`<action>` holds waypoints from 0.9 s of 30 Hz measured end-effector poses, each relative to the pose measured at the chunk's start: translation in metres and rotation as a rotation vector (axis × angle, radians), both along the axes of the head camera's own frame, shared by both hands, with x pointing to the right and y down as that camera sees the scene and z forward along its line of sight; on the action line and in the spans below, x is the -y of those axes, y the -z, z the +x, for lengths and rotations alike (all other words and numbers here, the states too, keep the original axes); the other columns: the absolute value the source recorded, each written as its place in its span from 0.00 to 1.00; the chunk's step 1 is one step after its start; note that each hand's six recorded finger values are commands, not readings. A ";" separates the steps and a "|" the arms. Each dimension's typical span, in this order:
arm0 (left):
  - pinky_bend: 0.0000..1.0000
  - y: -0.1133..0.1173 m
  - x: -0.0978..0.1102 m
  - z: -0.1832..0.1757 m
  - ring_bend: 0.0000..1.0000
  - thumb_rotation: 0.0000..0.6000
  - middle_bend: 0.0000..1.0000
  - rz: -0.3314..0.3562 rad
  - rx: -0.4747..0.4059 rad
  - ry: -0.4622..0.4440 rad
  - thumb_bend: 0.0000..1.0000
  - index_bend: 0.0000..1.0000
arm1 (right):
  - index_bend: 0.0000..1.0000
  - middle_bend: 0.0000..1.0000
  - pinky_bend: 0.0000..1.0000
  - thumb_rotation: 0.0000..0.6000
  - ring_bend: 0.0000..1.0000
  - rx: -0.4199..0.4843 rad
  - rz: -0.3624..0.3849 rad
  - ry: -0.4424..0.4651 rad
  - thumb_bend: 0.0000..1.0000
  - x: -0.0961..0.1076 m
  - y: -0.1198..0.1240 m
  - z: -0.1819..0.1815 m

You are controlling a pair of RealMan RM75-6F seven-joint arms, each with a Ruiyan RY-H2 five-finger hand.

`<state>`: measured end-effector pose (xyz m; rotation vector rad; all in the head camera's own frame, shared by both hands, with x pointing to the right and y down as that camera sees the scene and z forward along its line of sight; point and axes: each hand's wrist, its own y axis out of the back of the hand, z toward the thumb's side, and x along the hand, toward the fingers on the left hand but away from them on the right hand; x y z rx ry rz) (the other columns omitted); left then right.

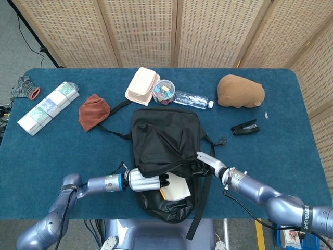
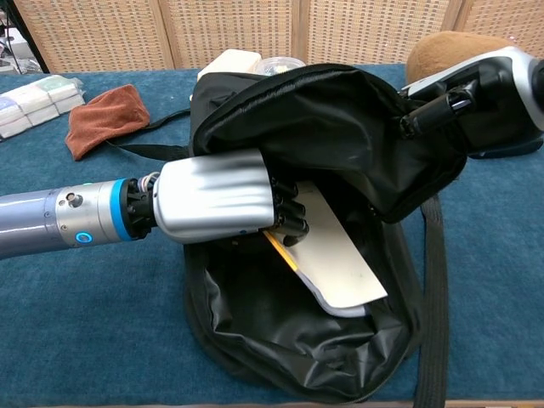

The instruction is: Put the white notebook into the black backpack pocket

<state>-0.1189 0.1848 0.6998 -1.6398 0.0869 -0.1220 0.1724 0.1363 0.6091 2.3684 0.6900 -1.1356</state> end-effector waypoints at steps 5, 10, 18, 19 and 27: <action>0.66 -0.008 0.008 -0.003 0.34 1.00 0.38 0.012 0.045 0.037 0.41 0.53 | 0.60 0.56 0.05 1.00 0.31 0.000 0.002 -0.011 0.94 0.002 -0.002 0.001; 0.63 -0.012 0.010 -0.008 0.22 1.00 0.18 -0.006 0.067 0.054 0.27 0.25 | 0.41 0.39 0.03 1.00 0.17 -0.002 0.012 -0.016 0.89 0.004 -0.004 0.001; 0.61 0.000 0.010 -0.025 0.19 1.00 0.14 -0.062 0.010 0.066 0.13 0.19 | 0.00 0.00 0.00 1.00 0.00 0.020 0.076 -0.018 0.60 0.006 -0.002 -0.002; 0.61 0.002 0.009 -0.028 0.19 1.00 0.14 -0.070 0.002 0.066 0.12 0.19 | 0.00 0.00 0.00 1.00 0.00 0.021 0.093 -0.014 0.60 0.007 -0.002 -0.002; 0.61 0.030 -0.001 -0.075 0.19 1.00 0.14 -0.201 -0.114 0.064 0.11 0.19 | 0.00 0.00 0.00 1.00 0.00 0.012 0.172 -0.016 0.59 0.013 -0.003 0.000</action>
